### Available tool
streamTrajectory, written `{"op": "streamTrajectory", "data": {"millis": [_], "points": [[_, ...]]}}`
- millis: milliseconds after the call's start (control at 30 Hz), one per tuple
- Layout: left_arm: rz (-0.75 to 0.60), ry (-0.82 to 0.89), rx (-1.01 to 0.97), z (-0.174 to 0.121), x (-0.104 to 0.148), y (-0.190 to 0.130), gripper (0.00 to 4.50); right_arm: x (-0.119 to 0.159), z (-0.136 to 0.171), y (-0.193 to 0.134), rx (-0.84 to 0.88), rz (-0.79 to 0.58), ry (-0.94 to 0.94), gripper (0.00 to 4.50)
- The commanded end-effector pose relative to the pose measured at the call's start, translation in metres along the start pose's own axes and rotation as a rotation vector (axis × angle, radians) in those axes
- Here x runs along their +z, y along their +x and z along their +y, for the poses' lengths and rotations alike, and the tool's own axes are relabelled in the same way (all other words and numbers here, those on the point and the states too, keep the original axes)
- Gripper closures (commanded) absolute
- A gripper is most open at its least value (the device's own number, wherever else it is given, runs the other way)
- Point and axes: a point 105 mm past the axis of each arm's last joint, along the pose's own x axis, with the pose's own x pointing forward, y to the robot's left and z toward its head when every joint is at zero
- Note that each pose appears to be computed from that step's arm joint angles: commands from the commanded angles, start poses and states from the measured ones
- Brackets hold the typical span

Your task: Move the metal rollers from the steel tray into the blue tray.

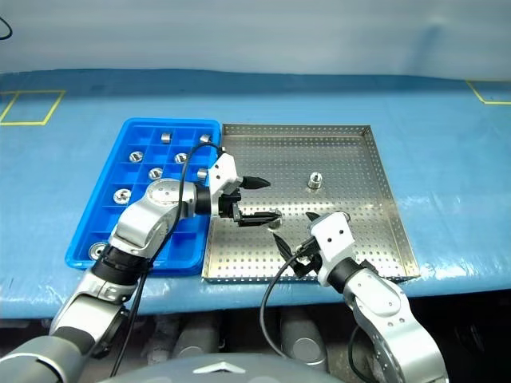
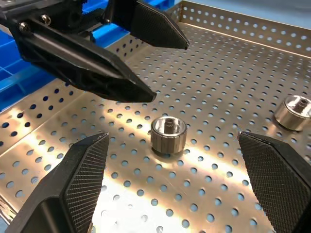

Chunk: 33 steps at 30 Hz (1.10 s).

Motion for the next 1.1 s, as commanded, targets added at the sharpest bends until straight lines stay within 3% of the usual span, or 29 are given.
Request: {"op": "streamTrajectory", "data": {"millis": [33,533,633,867,1100], "points": [[0.051,0.065,-0.037,0.004,-0.002,0.006,0.02,0.014,0.001,-0.006,-0.025,-0.056,-0.018,0.00],[0.234,0.087,-0.090,0.008,-0.032,0.018,0.02,0.014,-0.002,-0.008,-0.076,-0.064,-0.009,0.00],[0.259,0.083,-0.072,0.010,-0.038,0.018,0.58,0.014,-0.002,-0.007,-0.074,-0.070,-0.007,0.00],[0.281,0.042,-0.020,0.016,-0.046,0.017,2.77,0.015,-0.002,-0.003,-0.067,-0.074,-0.013,0.00],[0.107,0.020,0.079,0.025,-0.017,0.012,2.77,0.016,0.000,0.000,-0.051,-0.073,-0.017,0.00]]}}
